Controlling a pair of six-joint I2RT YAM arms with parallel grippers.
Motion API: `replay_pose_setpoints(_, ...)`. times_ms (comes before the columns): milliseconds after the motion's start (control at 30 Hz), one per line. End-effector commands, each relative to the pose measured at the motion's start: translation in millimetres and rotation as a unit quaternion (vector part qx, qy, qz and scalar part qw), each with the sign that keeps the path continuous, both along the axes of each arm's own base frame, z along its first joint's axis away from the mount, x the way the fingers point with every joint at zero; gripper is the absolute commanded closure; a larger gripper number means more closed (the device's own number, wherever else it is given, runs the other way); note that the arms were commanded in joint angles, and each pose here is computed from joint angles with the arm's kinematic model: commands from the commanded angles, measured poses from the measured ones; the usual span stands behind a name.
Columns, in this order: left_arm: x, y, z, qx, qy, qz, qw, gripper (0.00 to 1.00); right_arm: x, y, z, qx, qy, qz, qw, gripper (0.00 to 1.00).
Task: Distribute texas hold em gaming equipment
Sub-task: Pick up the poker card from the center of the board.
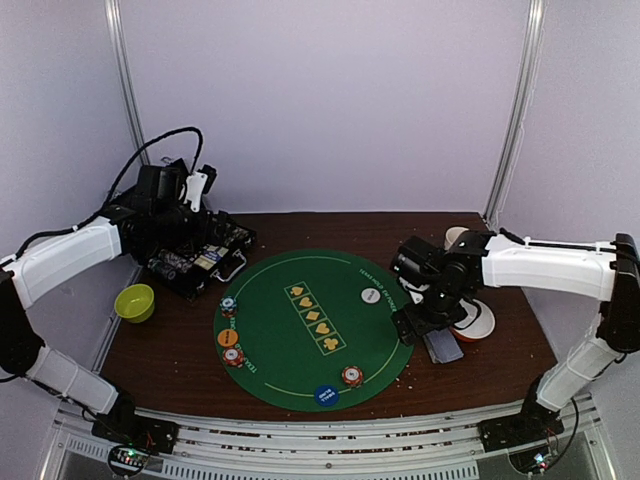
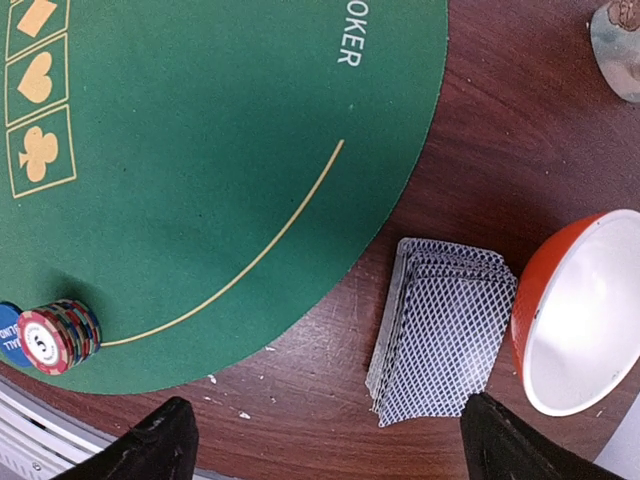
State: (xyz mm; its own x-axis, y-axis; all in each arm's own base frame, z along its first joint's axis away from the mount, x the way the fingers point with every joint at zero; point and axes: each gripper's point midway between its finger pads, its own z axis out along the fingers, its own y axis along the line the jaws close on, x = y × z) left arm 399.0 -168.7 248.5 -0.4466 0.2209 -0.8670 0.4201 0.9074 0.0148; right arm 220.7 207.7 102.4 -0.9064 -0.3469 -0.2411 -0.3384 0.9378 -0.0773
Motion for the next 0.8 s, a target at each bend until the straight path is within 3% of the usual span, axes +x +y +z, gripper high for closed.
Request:
replay_pose_setpoints(0,6.4,3.2,12.4,-0.008,-0.048,0.008,0.999,0.02,-9.7,-10.9,-3.9,-0.008,0.021,-0.053,0.998,0.07)
replay_pose_setpoints(233,-1.3,5.0,17.8,-0.013,-0.061,0.005,0.998,0.02,-40.5,-17.9,-15.2,0.041,0.062,-0.091,0.993,0.02)
replay_pose_setpoints(467,4.0,5.3,6.0,-0.003,-0.047,0.010,0.999,0.02,-56.4,-52.3,-39.6,0.011,0.090,-0.116,0.989,0.01)
replay_pose_setpoints(767,6.8,4.2,-3.6,0.003,-0.035,0.009,0.999,0.02,-47.0,-76.9,-59.8,-0.011,0.093,-0.137,0.986,0.00)
